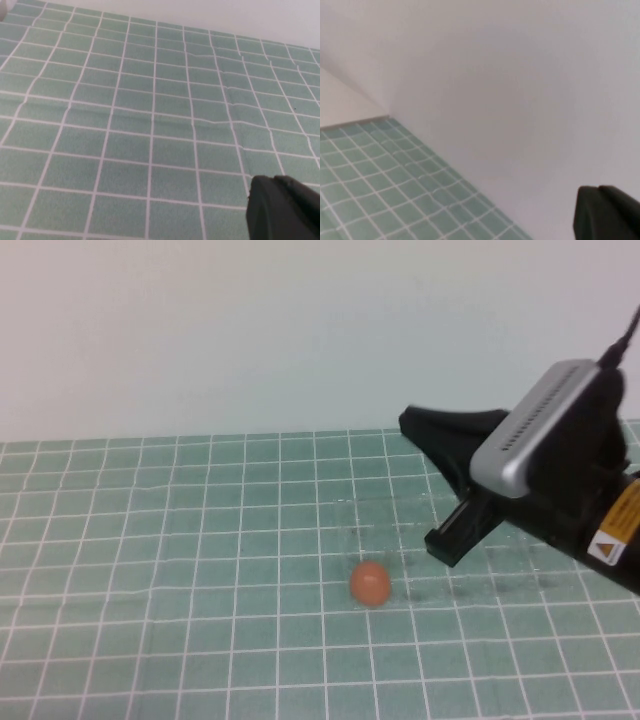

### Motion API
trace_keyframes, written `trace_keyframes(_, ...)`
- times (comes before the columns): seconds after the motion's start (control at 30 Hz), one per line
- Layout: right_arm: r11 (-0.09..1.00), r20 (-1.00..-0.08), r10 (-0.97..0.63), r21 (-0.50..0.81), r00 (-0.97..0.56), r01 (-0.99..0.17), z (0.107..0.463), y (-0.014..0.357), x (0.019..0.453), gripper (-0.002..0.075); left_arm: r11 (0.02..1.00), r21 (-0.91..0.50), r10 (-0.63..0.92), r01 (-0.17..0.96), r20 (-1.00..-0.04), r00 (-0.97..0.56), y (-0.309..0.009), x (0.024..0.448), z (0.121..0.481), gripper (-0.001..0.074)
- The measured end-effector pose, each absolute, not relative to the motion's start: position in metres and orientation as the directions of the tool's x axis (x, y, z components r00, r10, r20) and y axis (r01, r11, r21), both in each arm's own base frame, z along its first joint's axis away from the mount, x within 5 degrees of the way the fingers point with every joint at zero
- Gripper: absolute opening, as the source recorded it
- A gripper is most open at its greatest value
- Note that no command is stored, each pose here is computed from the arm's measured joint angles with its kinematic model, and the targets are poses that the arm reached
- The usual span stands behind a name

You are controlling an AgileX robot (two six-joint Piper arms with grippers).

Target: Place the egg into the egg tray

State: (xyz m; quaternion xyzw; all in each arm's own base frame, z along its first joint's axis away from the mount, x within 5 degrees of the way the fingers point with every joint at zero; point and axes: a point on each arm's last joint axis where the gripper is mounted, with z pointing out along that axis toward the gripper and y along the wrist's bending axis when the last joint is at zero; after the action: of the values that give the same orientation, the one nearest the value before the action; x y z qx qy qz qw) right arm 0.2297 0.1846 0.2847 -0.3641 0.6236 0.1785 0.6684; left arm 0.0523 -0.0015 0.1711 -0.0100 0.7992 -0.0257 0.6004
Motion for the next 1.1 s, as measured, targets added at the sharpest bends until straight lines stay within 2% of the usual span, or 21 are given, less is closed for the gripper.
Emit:
trace_keyframes(0.2, 0.665, -0.941, -0.203, -0.334, 0.269, -0.668, 0.299, 0.182, 0.225, 0.0000, 0.998, -0.053, -0.047, 0.015, -0.959, -0.279, -0.002, 0.052, 0.171, -0.0001)
trace_keyframes(0.5, 0.702, -0.959, -0.180, -0.281, 0.218, -0.655, 0.295, 0.181, 0.229, -0.0001, 0.998, -0.053, -0.047, 0.015, -0.959, -0.279, -0.002, 0.052, 0.171, -0.0001)
trace_keyframes(0.7, 0.810, -0.990, -0.109, -0.143, 0.094, -0.569, 0.294, 0.170, 0.237, -0.0001, 0.998, -0.053, -0.047, 0.015, -0.959, -0.279, -0.002, 0.052, 0.171, -0.0001)
trace_keyframes(0.83, 0.856, -0.984, -0.177, -0.157, 0.006, -0.493, 0.292, 0.156, 0.234, -0.0001, 0.998, -0.053, -0.047, 0.015, -0.959, -0.279, -0.002, 0.052, 0.171, -0.0001)
trace_keyframes(1.1, 0.888, -0.951, -0.242, -0.136, -0.194, -0.440, 0.275, 0.108, 0.206, -0.0001, 0.998, -0.053, -0.047, 0.015, -0.959, -0.279, -0.002, 0.052, 0.171, -0.0001)
